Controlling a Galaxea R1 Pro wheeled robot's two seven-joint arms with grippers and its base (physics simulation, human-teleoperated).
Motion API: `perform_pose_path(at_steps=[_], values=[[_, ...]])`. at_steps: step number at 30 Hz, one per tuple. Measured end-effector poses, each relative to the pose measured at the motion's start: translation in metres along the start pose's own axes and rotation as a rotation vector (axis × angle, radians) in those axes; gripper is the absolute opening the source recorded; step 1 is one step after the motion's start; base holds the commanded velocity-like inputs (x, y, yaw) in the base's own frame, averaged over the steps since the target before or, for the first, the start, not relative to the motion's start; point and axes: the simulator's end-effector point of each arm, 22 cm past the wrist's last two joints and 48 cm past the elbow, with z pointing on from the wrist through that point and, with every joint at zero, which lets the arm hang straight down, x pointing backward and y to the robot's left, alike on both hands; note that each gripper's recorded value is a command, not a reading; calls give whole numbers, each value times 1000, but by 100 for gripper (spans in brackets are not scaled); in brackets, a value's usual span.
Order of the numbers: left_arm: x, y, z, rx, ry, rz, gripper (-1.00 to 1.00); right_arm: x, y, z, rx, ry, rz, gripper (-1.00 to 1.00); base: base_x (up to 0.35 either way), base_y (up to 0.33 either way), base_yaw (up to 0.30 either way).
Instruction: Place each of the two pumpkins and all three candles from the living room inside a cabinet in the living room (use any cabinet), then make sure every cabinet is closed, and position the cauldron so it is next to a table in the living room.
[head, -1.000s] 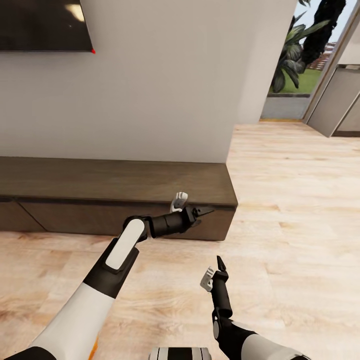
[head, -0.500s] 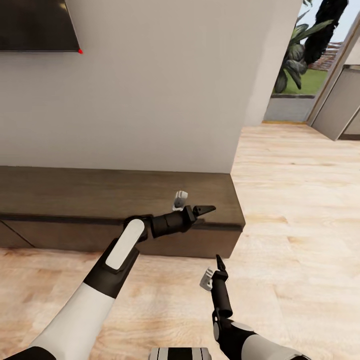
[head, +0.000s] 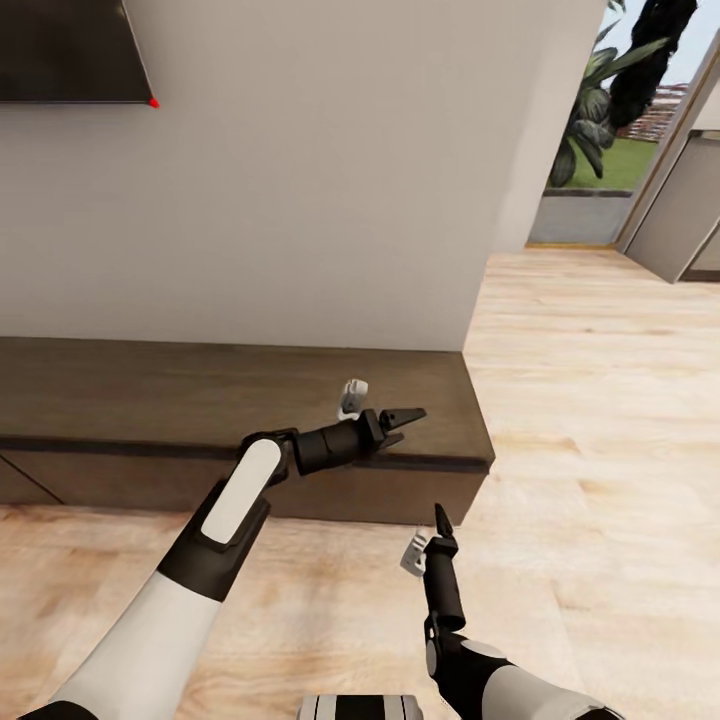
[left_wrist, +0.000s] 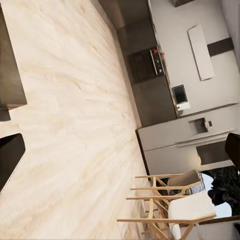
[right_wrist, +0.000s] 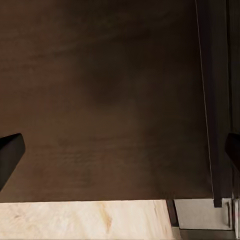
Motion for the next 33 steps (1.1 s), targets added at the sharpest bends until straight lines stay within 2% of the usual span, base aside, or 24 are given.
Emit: perform_pose_path(at_steps=[13, 14, 19, 24, 33], values=[[-1, -11, -1, 17, -2, 21, 100, 0, -16, -1, 73, 2, -3, 100, 134, 0, 0], [-1, -11, -1, 17, -2, 21, 100, 0, -31, -2, 139, 1, -3, 100, 19, 0, 0], [-1, -11, -1, 16, -2, 21, 100, 0, -39, -3, 178, 3, -6, 100, 7, 0, 0], [-1, -11, -1, 16, -2, 21, 100, 4, -48, -4, 213, 28, -48, 100, 17, 0, 0], [-1, -11, 0, 18, -2, 21, 100, 5, -50, -4, 223, 32, -54, 100, 55, 0, 0]])
